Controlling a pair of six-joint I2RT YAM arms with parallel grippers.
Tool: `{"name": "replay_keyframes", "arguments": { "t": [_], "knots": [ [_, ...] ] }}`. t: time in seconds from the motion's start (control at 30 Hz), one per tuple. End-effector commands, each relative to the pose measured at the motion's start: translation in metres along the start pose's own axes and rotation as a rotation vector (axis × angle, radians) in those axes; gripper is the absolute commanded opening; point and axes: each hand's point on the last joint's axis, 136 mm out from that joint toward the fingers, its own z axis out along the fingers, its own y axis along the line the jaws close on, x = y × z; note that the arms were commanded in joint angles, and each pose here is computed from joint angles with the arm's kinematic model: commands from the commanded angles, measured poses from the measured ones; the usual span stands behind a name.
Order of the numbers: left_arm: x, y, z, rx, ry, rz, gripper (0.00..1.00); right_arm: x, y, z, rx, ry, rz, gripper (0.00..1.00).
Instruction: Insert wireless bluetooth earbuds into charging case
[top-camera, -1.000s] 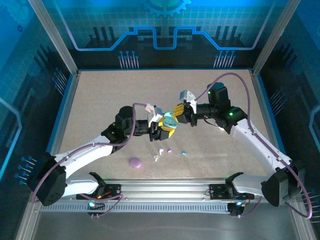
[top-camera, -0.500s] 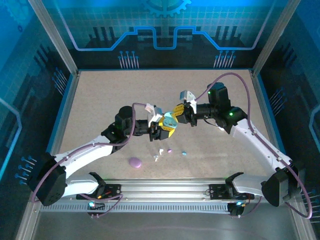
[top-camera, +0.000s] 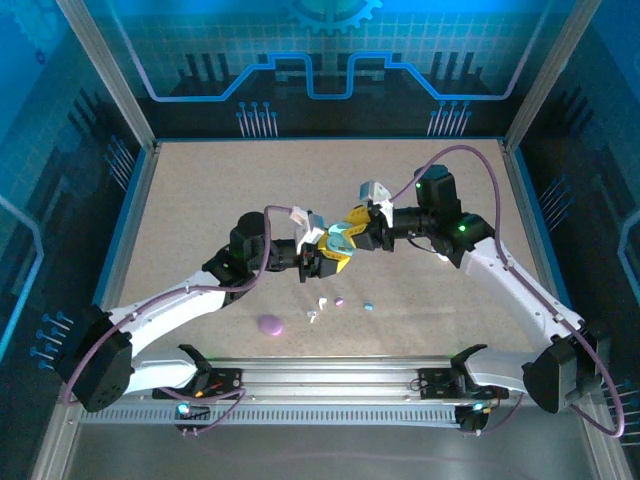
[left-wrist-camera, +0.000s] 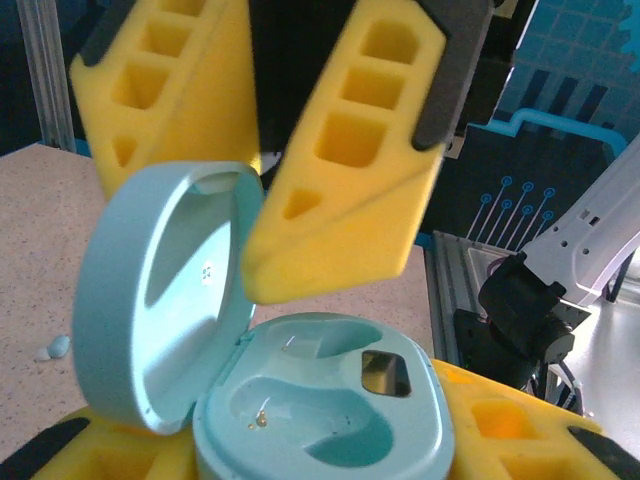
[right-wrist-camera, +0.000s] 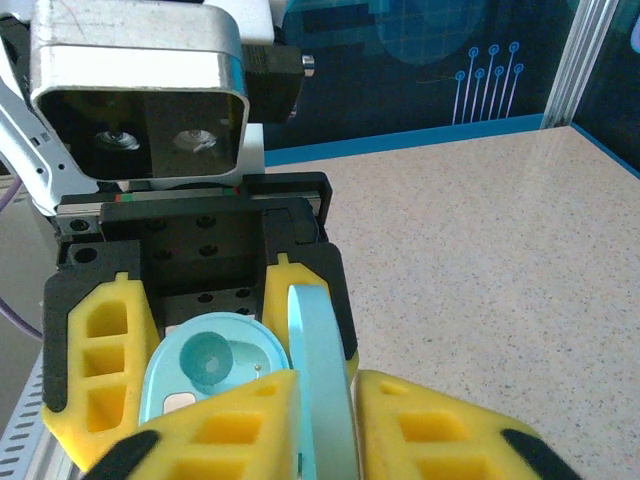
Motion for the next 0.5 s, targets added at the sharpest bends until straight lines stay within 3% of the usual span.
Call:
{"name": "replay_keyframes", "arguments": {
  "t": [0.0,0.1,0.23,0.37,0.47],
  "knots": [
    [-0.004,0.000,0.000,-0.009,-0.029,0.007,0.36,-0.008,0.000,-0.003,0.024,-0.005,0.018,0.41],
    [-0.002,0.008,-0.001,-0.041,-0.053,-0.006,0.35,-0.020,-0.014,-0.011,0.113,-0.017,0.090,0.46],
    [-0.001,0.021,-0.004,-0.090,-0.108,-0.039,0.35,-0.026,-0.057,-0.047,0.383,-0.053,0.352,0.58],
    [0.003,0.036,-0.011,-0.145,-0.156,-0.079,0.34,-0.008,-0.081,-0.091,0.537,-0.101,0.626,0.61],
    [0.002,0.041,-0.015,-0.176,-0.173,-0.083,0.33,0.034,-0.098,-0.118,0.701,-0.074,0.828,0.67]
  ]
}}
